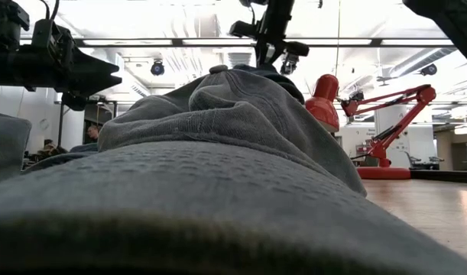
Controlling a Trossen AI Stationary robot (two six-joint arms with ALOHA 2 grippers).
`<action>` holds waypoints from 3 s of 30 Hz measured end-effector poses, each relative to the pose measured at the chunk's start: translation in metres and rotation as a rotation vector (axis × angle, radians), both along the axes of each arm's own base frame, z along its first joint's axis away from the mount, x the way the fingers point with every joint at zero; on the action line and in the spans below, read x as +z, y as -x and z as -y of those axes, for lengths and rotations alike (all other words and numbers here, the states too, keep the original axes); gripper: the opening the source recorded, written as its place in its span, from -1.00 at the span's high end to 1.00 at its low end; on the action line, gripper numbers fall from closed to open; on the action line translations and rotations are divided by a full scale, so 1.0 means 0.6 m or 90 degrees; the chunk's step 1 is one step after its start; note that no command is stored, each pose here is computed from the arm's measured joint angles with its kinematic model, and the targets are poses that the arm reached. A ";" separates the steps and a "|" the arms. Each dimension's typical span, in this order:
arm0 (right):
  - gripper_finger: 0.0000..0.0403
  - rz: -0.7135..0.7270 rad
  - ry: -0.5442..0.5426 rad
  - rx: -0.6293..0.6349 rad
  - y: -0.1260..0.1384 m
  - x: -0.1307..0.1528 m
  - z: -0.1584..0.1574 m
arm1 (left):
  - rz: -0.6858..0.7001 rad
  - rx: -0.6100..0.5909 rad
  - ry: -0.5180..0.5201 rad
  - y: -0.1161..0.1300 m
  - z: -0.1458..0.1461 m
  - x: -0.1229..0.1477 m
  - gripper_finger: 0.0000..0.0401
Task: Pick & Place hat
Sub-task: Stack the right gray cap on the top of the other gray cap on the shelf, then stack the gray cap on the top of the other gray cap on the shelf
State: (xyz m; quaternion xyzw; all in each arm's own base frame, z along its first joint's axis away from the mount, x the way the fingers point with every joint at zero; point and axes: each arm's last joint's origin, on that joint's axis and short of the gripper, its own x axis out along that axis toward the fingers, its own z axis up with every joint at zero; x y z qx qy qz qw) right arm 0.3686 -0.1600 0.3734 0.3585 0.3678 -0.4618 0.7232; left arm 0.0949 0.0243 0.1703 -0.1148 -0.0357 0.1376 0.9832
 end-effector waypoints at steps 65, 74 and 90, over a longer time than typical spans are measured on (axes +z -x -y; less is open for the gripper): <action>0.84 -0.098 0.257 0.336 0.171 0.073 -0.331 | -0.046 -0.025 -0.006 0.029 0.009 0.105 0.27; 0.84 0.097 0.254 0.403 0.243 0.022 -0.346 | -0.072 -0.062 0.000 0.016 0.010 0.147 0.28; 0.84 0.443 0.246 0.419 0.370 -0.072 -0.315 | -0.205 -0.089 0.040 -0.075 -0.001 0.204 0.28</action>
